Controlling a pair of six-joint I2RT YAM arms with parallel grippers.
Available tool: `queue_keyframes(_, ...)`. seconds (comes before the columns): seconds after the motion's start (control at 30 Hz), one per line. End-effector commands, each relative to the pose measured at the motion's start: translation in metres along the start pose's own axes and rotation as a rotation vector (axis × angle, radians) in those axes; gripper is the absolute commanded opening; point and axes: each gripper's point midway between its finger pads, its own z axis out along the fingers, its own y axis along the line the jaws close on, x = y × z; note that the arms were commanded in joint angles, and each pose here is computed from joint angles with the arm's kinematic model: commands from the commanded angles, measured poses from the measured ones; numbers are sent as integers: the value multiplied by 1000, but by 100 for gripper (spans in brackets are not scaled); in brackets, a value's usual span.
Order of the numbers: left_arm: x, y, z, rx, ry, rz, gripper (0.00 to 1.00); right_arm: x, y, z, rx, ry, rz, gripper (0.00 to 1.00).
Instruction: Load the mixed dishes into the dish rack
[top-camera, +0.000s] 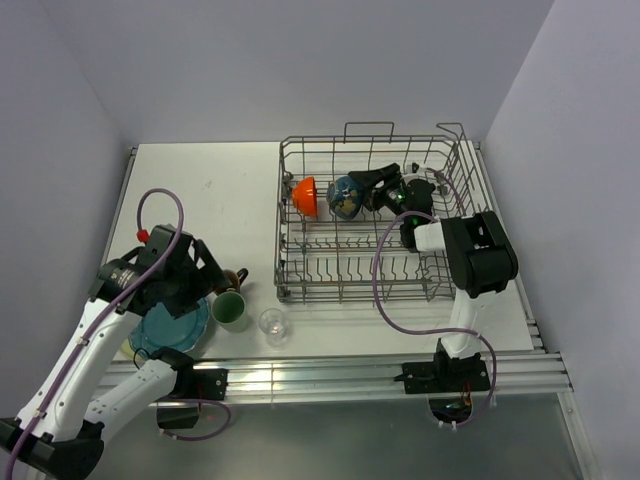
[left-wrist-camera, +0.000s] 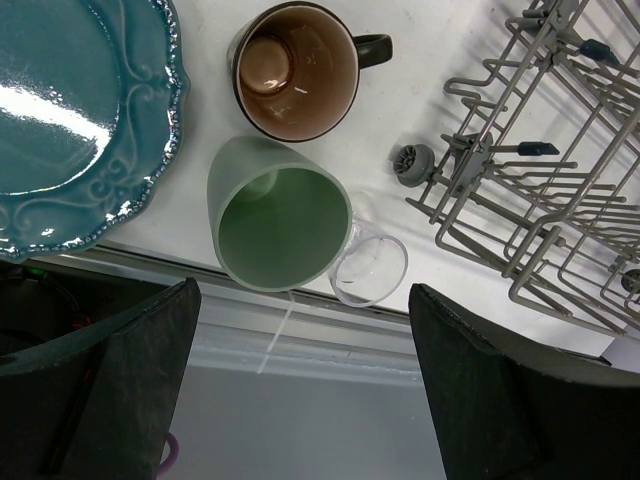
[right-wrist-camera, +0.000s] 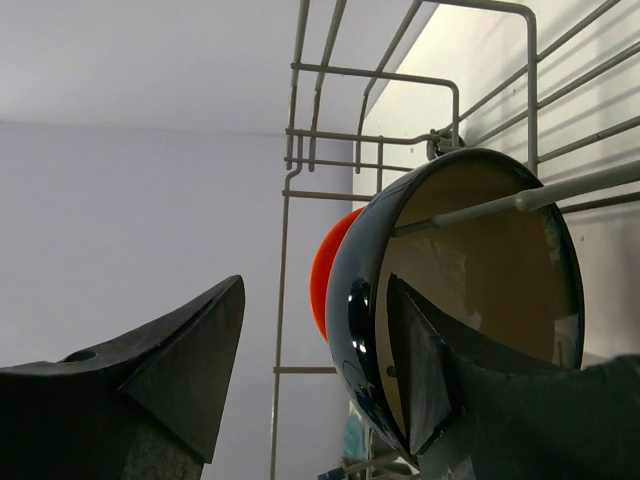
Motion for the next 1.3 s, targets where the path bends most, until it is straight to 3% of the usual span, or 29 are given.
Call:
queue_keyframes(0.0,0,-4,0,25,-6,-9,92,2,41,-1,-98,33,-94,66)
queue_keyframes(0.17,2,9,7,-25,-13,-16,92,0,51,8,-35,75,-210,67)
queue_keyframes(0.23,4,19,13,-71,-14,-12,92,7,33,12,98,131,-222,67)
queue_keyframes(0.47,9,27,24,-100,-1,-11,91,17,62,34,208,214,-448,68)
queue_keyframes(0.67,11,30,29,-116,10,-3,91,40,42,39,330,304,-522,68)
queue_keyframes(0.87,11,31,33,-129,15,8,92,37,30,27,431,288,-560,71)
queue_keyframes(0.93,11,31,34,-132,14,14,92,38,30,22,429,289,-564,95)
queue_keyframes(1.0,10,31,36,-138,14,20,92,36,20,15,456,285,-568,100)
queue_keyframes(1.27,12,32,40,-143,22,26,92,18,16,-2,460,247,-631,100)
